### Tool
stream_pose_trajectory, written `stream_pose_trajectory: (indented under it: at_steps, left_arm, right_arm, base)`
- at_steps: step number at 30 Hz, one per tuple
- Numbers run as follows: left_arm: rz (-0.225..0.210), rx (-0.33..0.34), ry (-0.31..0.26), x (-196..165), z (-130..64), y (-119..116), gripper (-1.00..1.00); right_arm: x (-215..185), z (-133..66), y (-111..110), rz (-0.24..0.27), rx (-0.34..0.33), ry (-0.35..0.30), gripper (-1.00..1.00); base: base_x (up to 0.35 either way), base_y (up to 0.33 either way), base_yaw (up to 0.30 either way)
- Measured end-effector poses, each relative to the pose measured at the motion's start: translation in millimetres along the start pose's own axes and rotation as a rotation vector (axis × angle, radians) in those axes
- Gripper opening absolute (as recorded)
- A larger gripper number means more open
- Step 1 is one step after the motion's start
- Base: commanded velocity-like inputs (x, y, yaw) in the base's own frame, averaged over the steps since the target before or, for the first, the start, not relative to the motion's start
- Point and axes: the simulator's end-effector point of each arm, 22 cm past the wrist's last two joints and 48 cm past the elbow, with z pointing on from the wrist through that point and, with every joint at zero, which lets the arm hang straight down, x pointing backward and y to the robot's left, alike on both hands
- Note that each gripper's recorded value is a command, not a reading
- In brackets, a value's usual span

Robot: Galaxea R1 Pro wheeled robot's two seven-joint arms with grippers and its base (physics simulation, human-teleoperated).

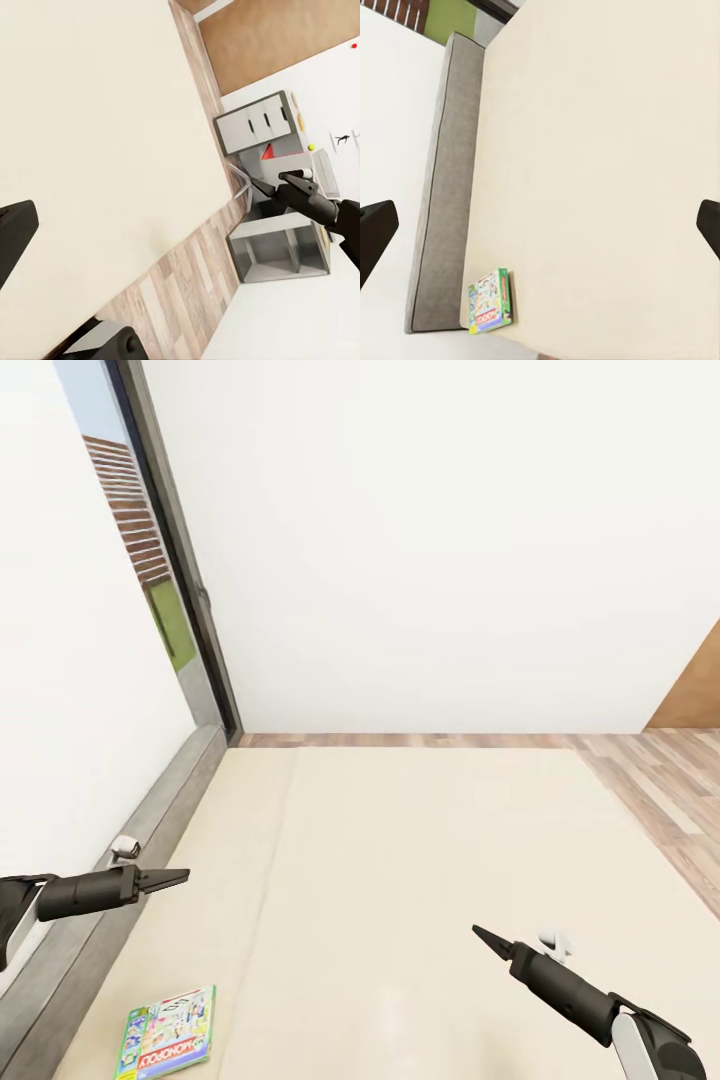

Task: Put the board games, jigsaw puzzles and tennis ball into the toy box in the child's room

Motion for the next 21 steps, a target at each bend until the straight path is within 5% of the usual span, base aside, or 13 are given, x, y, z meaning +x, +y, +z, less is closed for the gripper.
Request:
stream_pose_trajectory:
  at_steps: [21]
  left_arm:
    - [-0.002,-0.001,0.002,0.5,0.2,0.2,1.00]
  right_arm:
    - [0.4,0.3,-0.6,-0.003,0.004,0.002,1.00]
  base:
    - [0.000,0.005,0.000]
